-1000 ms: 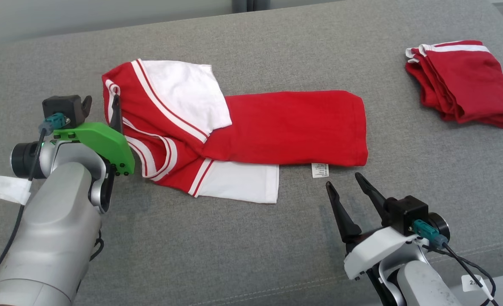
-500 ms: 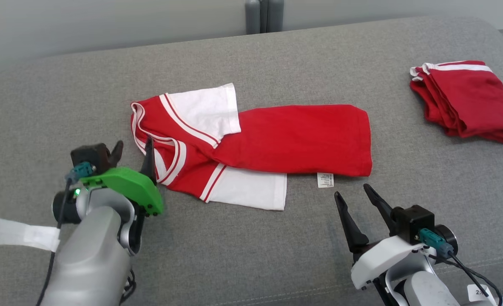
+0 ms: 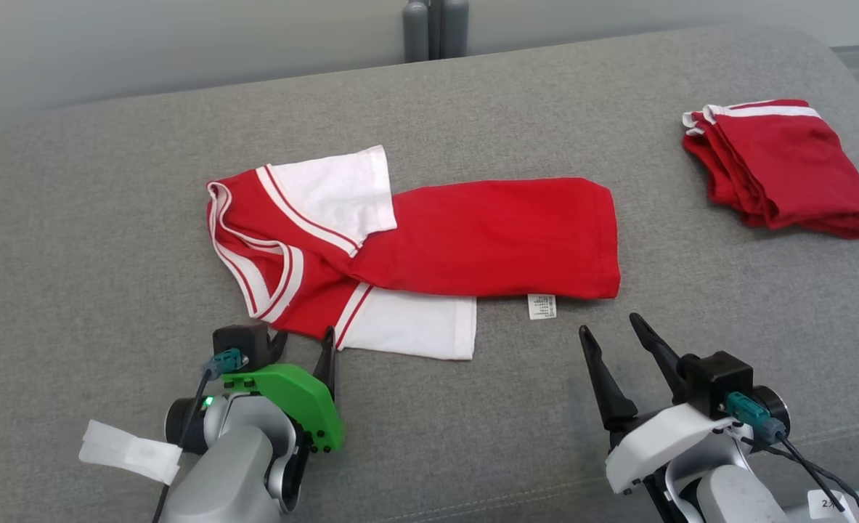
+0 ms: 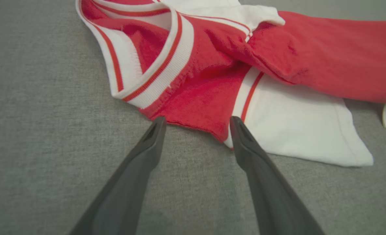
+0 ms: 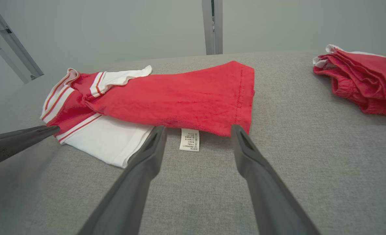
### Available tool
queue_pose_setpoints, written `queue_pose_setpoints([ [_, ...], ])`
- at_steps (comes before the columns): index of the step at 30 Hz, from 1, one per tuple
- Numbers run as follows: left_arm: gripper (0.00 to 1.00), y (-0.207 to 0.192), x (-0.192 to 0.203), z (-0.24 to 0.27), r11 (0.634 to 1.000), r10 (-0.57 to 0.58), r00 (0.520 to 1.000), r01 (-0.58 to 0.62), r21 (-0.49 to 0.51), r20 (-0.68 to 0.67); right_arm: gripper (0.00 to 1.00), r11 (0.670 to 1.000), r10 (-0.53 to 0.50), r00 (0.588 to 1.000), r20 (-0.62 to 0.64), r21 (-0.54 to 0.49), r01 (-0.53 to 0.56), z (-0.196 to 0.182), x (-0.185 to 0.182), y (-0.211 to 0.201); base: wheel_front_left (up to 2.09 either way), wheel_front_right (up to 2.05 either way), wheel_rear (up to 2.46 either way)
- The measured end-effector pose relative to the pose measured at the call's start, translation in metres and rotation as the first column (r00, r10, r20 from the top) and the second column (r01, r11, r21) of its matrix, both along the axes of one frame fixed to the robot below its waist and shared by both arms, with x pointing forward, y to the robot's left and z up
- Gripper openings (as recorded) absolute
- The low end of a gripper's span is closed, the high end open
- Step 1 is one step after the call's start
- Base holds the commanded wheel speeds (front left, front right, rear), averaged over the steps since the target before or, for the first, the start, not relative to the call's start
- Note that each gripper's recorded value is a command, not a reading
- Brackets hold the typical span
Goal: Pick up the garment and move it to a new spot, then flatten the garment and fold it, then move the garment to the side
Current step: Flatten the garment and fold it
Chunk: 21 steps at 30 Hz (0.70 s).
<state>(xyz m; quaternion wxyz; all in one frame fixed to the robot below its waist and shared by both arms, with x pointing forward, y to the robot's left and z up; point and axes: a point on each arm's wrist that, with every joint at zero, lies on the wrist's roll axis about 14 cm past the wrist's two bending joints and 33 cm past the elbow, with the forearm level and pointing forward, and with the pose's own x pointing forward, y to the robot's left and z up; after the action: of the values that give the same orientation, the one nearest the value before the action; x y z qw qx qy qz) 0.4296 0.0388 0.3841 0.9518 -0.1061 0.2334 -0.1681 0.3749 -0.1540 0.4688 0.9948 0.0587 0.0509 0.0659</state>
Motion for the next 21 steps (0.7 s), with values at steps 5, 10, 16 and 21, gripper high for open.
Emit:
queue_pose_setpoints([
  [5,1.00,-0.008,-0.003,-0.019,1.000,0.005,0.997,-0.003,0.024,-0.076,1.00,0.999,-0.046,0.999,-0.008,-0.006,0.046,-0.005,-0.002,-0.015,0.00,0.00,0.00],
  [10,1.00,-0.016,0.000,-0.028,0.999,-0.007,0.993,0.012,0.037,-0.115,1.00,0.997,-0.071,0.997,-0.018,-0.012,0.070,-0.010,-0.003,-0.023,0.00,0.00,0.00],
  [16,0.00,-0.025,0.002,-0.029,0.999,-0.032,0.991,0.033,0.005,-0.131,1.00,0.996,-0.085,0.996,-0.027,-0.013,0.084,-0.015,-0.003,-0.027,0.00,0.00,0.00],
  [21,0.00,-0.019,0.010,-0.012,0.997,0.030,0.996,-0.036,-0.072,-0.082,1.00,0.997,-0.079,0.997,-0.021,-0.009,0.078,-0.014,-0.001,-0.025,0.00,0.00,0.00],
])
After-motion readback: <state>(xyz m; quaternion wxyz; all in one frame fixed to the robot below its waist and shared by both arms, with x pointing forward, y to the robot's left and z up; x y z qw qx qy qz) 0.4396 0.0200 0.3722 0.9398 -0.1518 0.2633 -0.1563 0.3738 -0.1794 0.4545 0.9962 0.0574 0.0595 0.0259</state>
